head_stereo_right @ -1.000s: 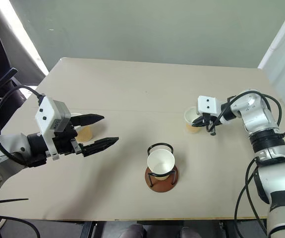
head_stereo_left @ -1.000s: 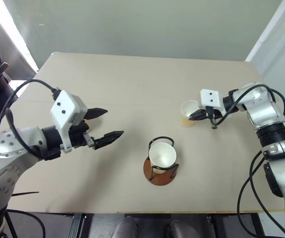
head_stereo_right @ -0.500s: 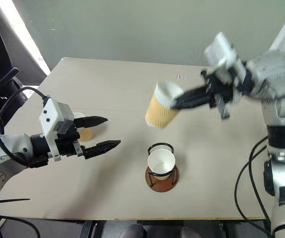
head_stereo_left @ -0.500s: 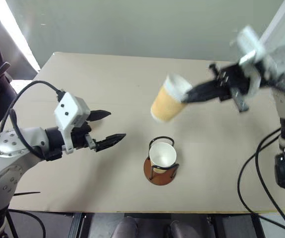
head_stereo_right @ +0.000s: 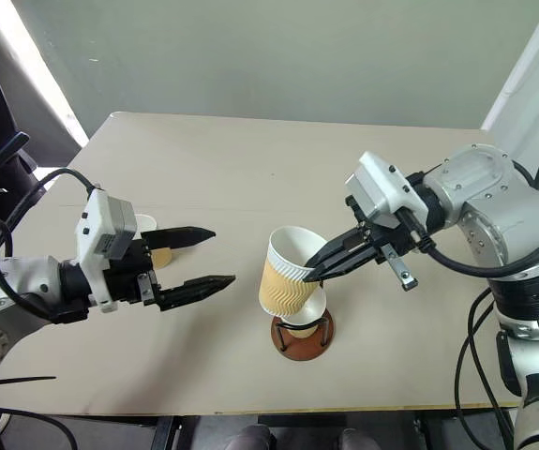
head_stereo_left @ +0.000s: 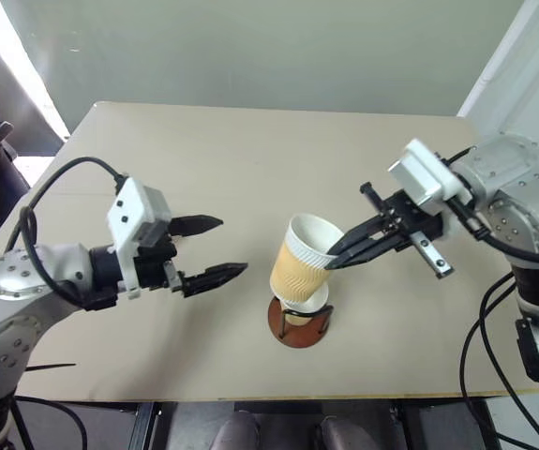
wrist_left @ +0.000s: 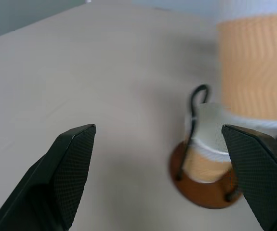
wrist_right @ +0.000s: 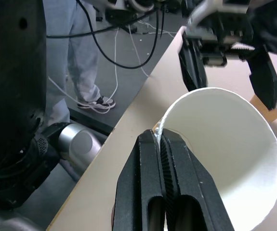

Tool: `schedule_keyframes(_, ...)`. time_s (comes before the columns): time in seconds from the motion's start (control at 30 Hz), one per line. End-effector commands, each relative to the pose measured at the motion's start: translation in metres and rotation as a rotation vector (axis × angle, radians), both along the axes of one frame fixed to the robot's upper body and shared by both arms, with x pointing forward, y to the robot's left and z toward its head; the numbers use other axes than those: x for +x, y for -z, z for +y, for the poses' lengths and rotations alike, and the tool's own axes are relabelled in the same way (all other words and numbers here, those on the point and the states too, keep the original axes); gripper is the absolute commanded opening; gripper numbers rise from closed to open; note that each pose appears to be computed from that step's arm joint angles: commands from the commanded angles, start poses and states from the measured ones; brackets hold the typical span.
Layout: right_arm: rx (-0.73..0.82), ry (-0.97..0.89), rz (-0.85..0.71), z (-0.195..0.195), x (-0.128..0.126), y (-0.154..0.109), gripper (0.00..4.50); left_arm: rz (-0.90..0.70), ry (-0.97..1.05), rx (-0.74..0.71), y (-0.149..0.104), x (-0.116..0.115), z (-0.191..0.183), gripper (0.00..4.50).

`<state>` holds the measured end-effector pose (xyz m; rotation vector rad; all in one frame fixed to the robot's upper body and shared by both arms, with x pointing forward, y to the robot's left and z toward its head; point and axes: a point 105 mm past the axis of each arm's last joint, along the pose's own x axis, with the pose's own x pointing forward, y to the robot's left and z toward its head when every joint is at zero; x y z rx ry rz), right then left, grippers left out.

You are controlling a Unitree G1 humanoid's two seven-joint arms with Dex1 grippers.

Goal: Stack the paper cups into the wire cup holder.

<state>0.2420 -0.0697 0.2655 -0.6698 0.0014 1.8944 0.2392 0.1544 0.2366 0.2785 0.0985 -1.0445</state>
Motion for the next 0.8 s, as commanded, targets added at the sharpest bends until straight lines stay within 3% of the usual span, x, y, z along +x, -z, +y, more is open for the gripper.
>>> schedule_keyframes(0.03, -0.029, 0.014, -0.073, 0.000, 0.005, 0.004, 0.01, 0.001, 0.142, 0.019, -0.012, -0.023, -0.007, 4.50)
schedule_keyframes(0.3, -0.101, 0.014, -0.121, -0.007, 0.012, 0.018, 0.01, 0.060, 0.199, 0.137, -0.011, -0.037, 0.003, 4.50)
schedule_keyframes(0.77, -0.138, -0.006, -0.172, -0.002, 0.010, 0.030, 0.01, 0.042, 0.188, 0.142, -0.011, -0.036, -0.002, 4.50)
schedule_keyframes(0.8, -0.138, -0.006, -0.174, -0.001, 0.010, 0.030, 0.18, 0.041, 0.187, 0.141, -0.011, -0.036, -0.001, 4.50)
